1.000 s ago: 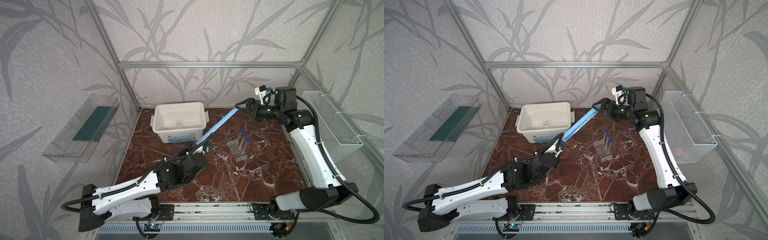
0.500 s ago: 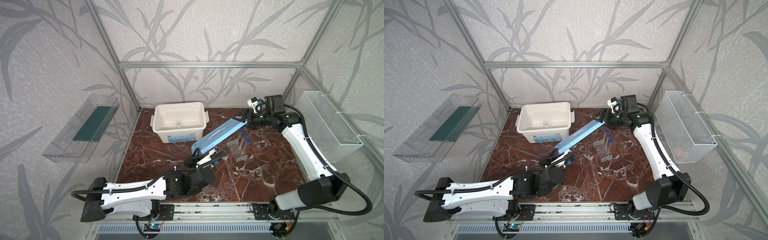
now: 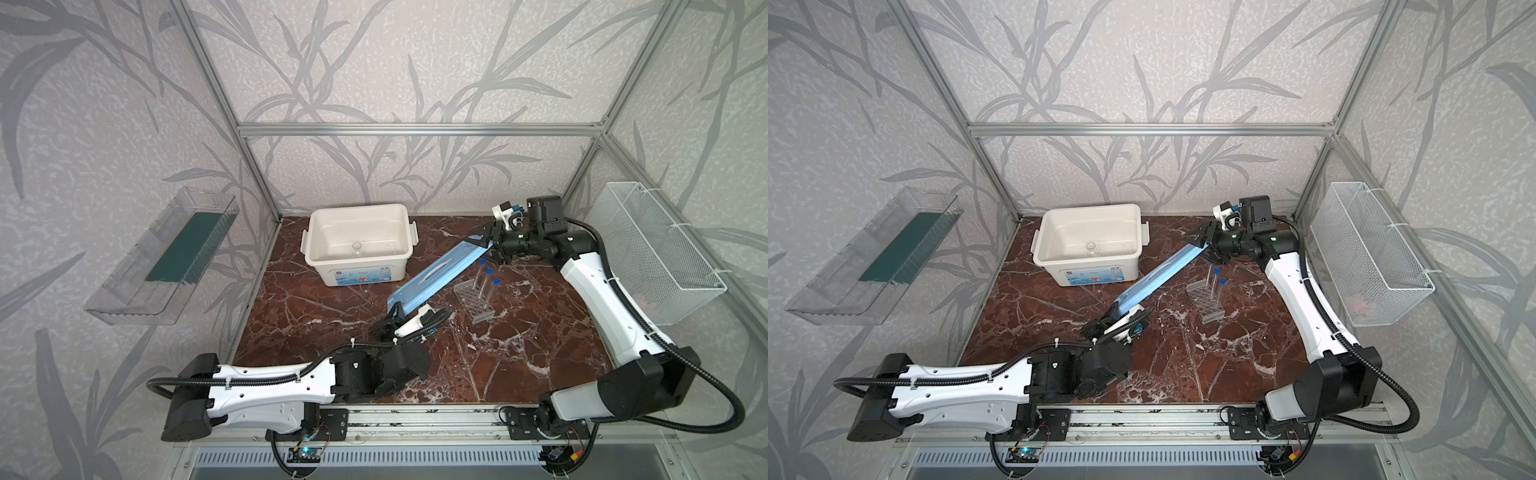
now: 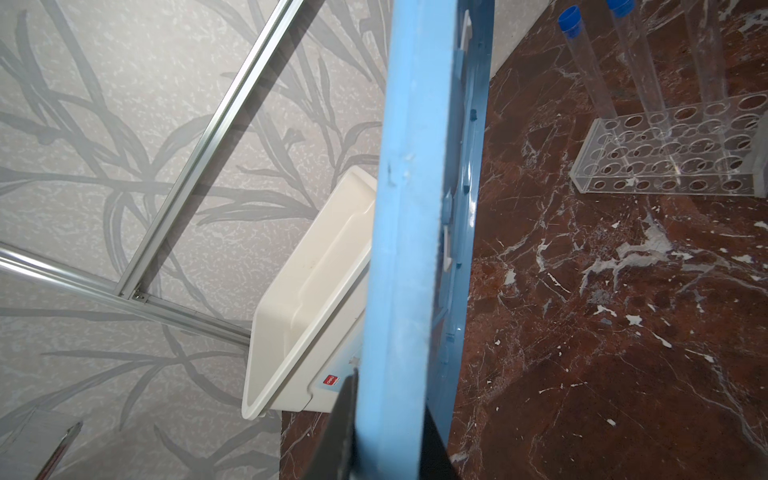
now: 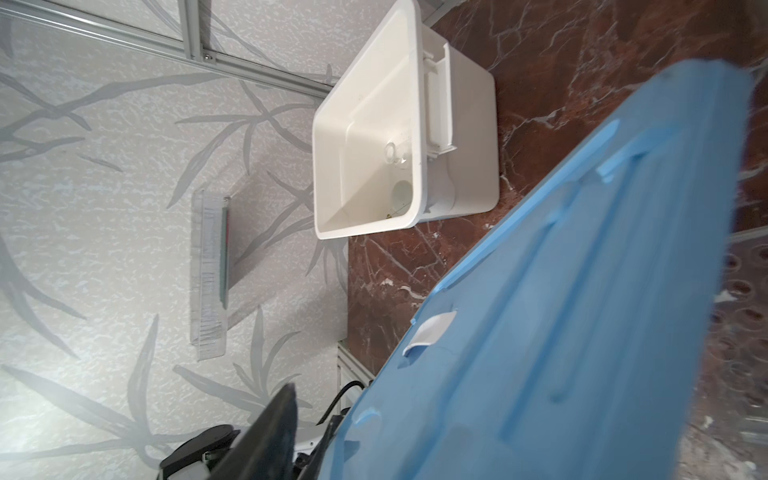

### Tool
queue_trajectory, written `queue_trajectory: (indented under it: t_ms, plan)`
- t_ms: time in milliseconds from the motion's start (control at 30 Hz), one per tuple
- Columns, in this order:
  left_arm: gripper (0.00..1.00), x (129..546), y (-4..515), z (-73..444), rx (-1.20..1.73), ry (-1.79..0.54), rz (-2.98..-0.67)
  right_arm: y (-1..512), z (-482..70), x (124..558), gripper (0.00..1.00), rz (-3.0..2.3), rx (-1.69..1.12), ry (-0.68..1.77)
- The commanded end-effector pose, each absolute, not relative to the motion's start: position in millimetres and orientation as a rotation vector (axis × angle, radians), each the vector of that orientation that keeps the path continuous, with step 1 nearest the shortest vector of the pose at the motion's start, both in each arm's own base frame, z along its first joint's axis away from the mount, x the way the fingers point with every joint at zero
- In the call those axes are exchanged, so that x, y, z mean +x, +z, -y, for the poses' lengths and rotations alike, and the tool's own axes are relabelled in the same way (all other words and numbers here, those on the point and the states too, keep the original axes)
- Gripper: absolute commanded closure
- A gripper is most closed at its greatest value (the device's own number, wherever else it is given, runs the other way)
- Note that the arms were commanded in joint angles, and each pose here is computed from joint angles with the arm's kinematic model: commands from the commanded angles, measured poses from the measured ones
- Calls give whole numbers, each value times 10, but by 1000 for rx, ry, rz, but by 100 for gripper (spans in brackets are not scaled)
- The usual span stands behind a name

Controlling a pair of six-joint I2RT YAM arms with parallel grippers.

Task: Organize the chemistry lab equipment
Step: 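Swing the upright lid toward the white bin with both grippers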

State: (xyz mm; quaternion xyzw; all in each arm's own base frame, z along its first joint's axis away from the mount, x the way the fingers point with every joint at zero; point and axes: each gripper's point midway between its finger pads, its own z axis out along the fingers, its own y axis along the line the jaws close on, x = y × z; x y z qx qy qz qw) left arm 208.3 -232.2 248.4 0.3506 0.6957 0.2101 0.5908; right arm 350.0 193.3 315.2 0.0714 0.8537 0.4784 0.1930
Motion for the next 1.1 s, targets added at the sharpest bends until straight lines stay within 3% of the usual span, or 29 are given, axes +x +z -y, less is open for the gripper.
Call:
queue_trajectory:
  t_ms: [0, 167, 233, 367, 467, 600, 833, 933, 1067]
  plan:
    - [100, 2108, 2666, 2184, 645, 511, -1597, 3271, -1845, 3515, 16, -2357, 129, 1249]
    - [100, 2096, 2677, 2046, 633, 550, -1583, 3233, -1802, 3528, 14, -2369, 148, 1260]
    - [100, 2085, 2673, 2024, 644, 548, -1582, 3216, -1823, 3527, 19, -2374, 150, 1277]
    - [99, 2065, 2674, 2035, 664, 513, -1583, 3213, -1861, 3529, 39, -2372, 148, 1305]
    - [96, 2045, 2675, 2068, 679, 496, -1577, 3211, -1916, 3531, 41, -2377, 137, 1327]
    - [93, 2038, 2664, 2106, 688, 482, -1574, 3189, -1987, 3522, 52, -2394, 111, 1330]
    - [76, 2000, 2607, 2178, 718, 408, -1585, 3219, -1994, 3565, 72, -2362, 124, 1340]
    - [69, 1948, 2530, 2286, 749, 316, -1610, 3263, -1989, 3565, 73, -2346, 122, 1339]
    - [68, 1906, 2462, 2374, 751, 221, -1638, 3287, -1937, 3503, 74, -2336, 129, 1316]
